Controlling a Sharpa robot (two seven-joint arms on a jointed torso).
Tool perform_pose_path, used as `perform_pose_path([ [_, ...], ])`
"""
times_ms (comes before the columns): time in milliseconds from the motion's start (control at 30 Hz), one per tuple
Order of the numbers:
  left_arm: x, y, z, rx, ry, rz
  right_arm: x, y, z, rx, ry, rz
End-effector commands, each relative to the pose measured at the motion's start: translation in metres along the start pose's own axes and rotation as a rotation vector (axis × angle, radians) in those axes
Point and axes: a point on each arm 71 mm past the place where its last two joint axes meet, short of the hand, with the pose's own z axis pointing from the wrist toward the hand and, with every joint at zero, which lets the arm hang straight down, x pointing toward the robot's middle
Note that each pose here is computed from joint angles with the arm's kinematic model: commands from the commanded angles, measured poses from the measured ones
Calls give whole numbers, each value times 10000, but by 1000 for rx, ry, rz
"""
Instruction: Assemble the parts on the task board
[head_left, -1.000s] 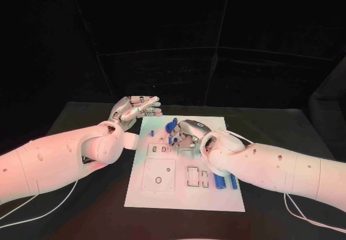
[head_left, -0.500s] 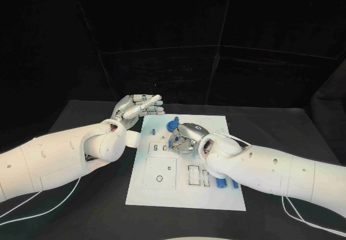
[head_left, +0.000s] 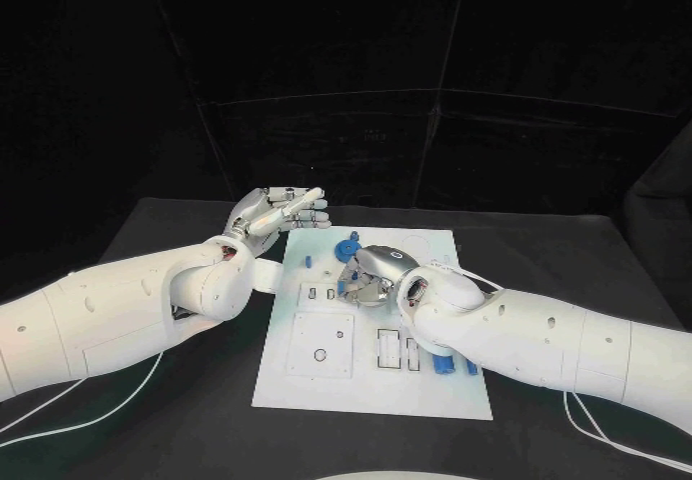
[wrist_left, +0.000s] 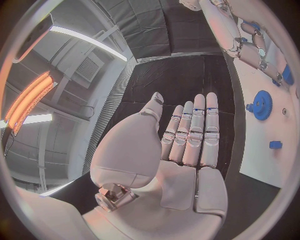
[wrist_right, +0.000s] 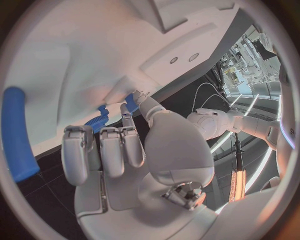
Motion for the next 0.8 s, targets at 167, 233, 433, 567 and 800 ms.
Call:
perform_pose_path([
  [167, 20, -10, 10, 2, 14, -11, 46, 14, -15, -14, 54, -18],
  [233, 20, -10, 10, 2, 14, -11, 49, 16, -16, -15, 58, -18],
  [433, 16, -9, 10, 1, 13, -10, 49, 7, -17, -12, 59, -19],
  [567, 15, -9, 9, 1, 13, -10, 47, -5, -19, -6, 57, -19],
  [800, 16, -9, 10, 0, 13, -10, 42, -7, -17, -4, 50, -18],
])
